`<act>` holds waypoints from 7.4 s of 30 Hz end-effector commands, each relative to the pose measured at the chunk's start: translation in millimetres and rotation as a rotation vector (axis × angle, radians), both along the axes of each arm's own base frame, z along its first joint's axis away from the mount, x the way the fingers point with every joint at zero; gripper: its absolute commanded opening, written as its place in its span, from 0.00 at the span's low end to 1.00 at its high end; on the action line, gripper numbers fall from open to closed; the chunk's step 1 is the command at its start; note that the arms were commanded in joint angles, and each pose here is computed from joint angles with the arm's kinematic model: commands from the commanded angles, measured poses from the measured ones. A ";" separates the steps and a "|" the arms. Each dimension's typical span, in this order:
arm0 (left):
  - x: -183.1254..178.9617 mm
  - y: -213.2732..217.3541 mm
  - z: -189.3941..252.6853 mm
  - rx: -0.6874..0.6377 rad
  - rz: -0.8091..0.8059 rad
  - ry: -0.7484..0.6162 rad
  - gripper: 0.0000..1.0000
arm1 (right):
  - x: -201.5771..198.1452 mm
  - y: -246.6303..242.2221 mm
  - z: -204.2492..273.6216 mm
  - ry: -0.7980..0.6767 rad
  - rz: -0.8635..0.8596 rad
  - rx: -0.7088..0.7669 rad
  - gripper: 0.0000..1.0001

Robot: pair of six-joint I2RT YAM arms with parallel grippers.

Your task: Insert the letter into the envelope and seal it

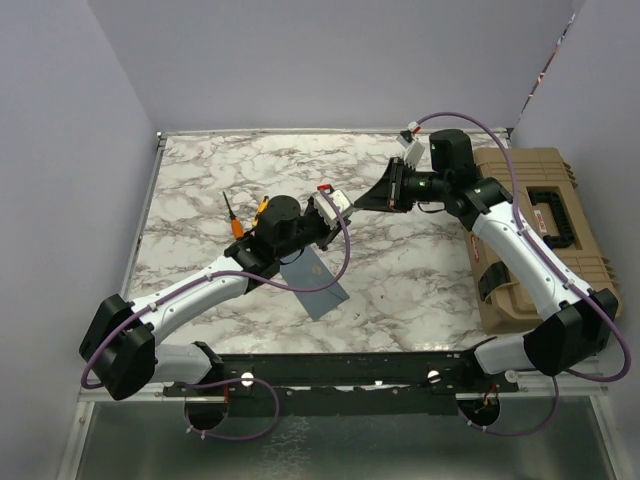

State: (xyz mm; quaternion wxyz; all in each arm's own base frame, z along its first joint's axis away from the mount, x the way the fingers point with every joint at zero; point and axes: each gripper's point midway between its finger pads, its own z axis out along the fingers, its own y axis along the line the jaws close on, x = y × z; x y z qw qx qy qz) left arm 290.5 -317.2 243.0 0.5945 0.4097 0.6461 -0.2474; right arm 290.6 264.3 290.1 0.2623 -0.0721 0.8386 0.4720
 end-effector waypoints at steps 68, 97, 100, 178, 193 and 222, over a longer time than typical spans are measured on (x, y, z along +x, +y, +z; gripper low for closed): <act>-49.1 -88.8 117.9 0.152 -0.426 -0.489 0.00 | -49.6 7.9 -74.9 0.489 0.125 -0.096 0.00; -68.7 -41.0 48.4 -0.029 -0.238 -0.149 0.00 | 7.0 -2.2 -27.4 0.172 -0.054 -0.205 0.12; -72.9 -31.4 39.0 -0.064 -0.199 -0.074 0.00 | 7.9 -3.6 -11.8 0.120 -0.050 -0.199 0.25; -40.2 -23.9 226.6 -0.459 -0.136 -0.435 0.00 | -128.5 -8.7 -135.6 0.292 0.357 -0.379 0.00; -45.4 -12.9 202.7 -0.477 -0.112 -0.372 0.00 | -112.0 5.8 -118.6 0.320 0.341 -0.270 0.00; -31.2 54.0 -19.5 -0.051 0.262 0.149 0.00 | 7.0 -11.4 47.9 -0.123 -0.085 -0.142 0.67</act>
